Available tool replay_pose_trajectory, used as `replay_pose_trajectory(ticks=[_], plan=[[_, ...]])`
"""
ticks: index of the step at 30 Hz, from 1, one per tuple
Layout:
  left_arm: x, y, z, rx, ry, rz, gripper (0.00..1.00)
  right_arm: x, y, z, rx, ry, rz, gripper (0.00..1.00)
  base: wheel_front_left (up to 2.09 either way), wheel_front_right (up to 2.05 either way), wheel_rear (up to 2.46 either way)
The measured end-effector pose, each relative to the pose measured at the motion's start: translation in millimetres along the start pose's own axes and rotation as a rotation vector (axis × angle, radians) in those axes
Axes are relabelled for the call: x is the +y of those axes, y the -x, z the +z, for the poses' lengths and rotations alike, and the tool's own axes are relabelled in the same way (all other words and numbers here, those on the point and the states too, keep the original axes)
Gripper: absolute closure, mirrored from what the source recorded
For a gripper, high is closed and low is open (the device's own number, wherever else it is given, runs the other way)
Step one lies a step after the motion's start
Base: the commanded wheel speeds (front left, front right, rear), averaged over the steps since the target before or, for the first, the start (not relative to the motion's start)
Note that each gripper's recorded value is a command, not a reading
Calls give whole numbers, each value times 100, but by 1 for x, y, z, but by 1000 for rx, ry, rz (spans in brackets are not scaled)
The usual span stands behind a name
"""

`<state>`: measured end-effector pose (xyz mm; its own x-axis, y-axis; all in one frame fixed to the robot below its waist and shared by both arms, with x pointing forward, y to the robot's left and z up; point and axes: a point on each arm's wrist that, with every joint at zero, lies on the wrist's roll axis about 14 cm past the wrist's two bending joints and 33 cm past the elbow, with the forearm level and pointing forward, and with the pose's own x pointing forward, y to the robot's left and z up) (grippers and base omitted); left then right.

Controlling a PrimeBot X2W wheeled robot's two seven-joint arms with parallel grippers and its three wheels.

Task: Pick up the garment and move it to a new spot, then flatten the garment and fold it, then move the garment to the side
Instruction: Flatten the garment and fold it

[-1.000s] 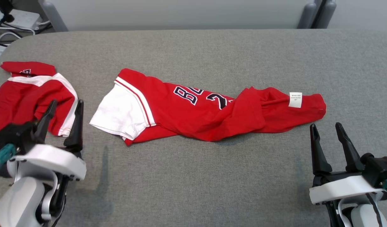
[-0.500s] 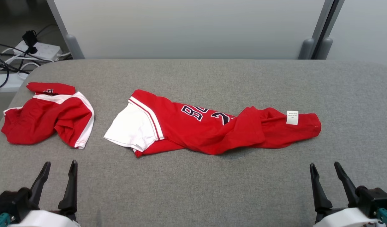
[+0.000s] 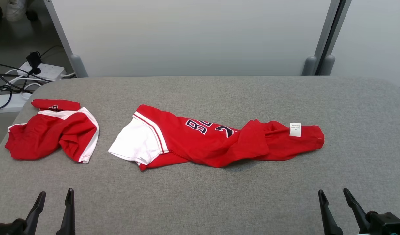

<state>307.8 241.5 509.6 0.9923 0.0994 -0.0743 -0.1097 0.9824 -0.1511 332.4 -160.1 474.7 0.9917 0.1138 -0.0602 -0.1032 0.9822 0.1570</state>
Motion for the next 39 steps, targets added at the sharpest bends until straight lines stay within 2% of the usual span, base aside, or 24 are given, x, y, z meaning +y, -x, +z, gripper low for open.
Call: replay_pose_trajectory(ticks=[11,23,31,39], plan=[[0,1,-4,17,-1,5,0,7,-5,-1,9,-20,17,0,0,0,0],[-8,-18,3,0,-2,-14,0,35,-73,-6,64,13,152,0,0,0,0],[-24,-40,2,-5,10,-58,0,62,-123,-36,177,48,246,0,0,0,0],[-21,-47,-13,33,7,-47,0,72,-145,-72,308,61,276,0,0,0,0]])
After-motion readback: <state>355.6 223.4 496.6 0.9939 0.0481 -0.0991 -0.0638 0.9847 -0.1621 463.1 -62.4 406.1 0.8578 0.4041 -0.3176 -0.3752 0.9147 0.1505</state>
